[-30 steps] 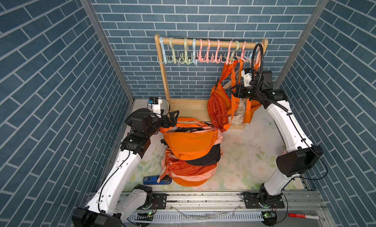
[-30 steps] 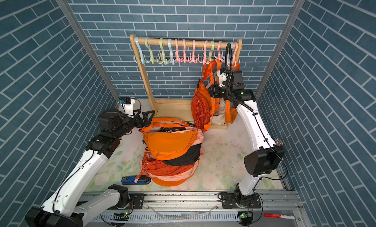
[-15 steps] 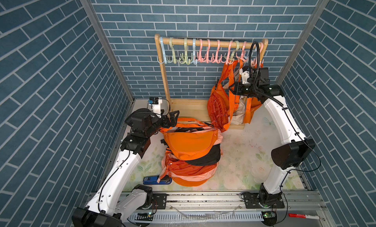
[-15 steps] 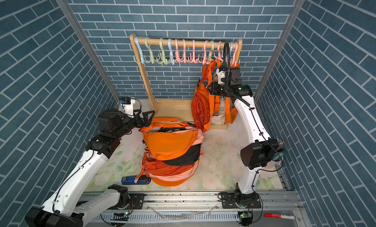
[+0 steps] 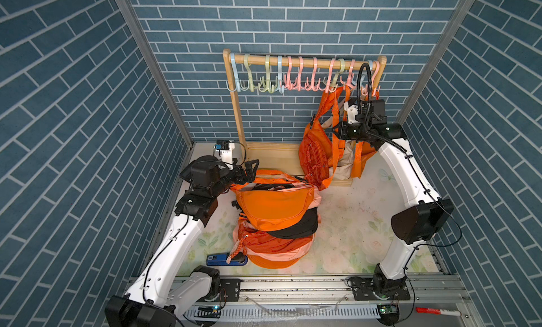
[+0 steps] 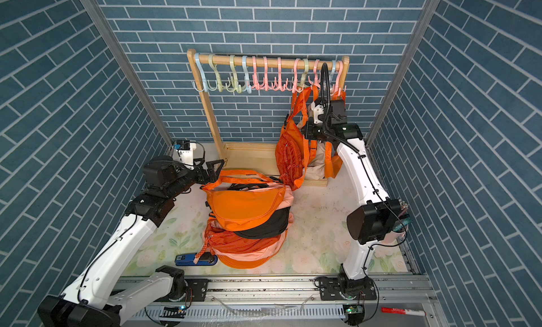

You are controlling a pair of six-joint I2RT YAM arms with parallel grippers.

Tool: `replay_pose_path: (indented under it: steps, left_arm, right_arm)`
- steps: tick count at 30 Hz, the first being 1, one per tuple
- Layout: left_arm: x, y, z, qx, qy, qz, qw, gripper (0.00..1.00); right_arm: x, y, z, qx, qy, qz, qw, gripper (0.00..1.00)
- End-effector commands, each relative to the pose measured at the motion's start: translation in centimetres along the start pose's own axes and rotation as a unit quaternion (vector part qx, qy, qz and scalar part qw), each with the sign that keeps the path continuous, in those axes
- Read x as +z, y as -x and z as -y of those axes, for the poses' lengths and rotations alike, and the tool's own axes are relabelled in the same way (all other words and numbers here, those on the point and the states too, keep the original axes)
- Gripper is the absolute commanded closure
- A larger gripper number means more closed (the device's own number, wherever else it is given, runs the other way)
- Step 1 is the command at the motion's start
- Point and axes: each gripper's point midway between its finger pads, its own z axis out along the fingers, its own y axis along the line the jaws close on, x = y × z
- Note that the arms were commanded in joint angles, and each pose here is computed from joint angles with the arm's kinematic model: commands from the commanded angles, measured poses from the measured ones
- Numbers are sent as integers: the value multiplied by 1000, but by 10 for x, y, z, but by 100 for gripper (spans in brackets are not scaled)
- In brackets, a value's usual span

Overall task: Take the bag off the hook
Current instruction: Pick up the bag from the hook.

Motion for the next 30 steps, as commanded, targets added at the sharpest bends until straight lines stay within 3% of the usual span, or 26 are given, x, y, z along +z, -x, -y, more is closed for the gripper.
replay_pose_path:
  steps: [1, 2, 10, 14, 30]
  left_arm:
    - [4, -2, 1, 4, -6, 0, 1000, 2]
    - [4, -2, 2, 4, -9, 1, 1000, 2]
    - [21, 12, 16, 14, -30, 2, 999, 2]
    - [32, 26, 30, 58, -27, 12, 998, 1]
    - [145, 77, 121, 143, -123, 68, 980, 1]
  right_arm:
    - [-1, 2, -7, 0, 18, 5, 1000, 93]
    - [-2, 2, -8, 0, 18, 6, 1000, 100]
    - [-32, 6, -20, -12, 27, 32, 999, 100]
    - [-50, 9, -27, -18, 33, 55, 998, 100]
    - [-73, 8, -33, -23, 36, 69, 997, 100]
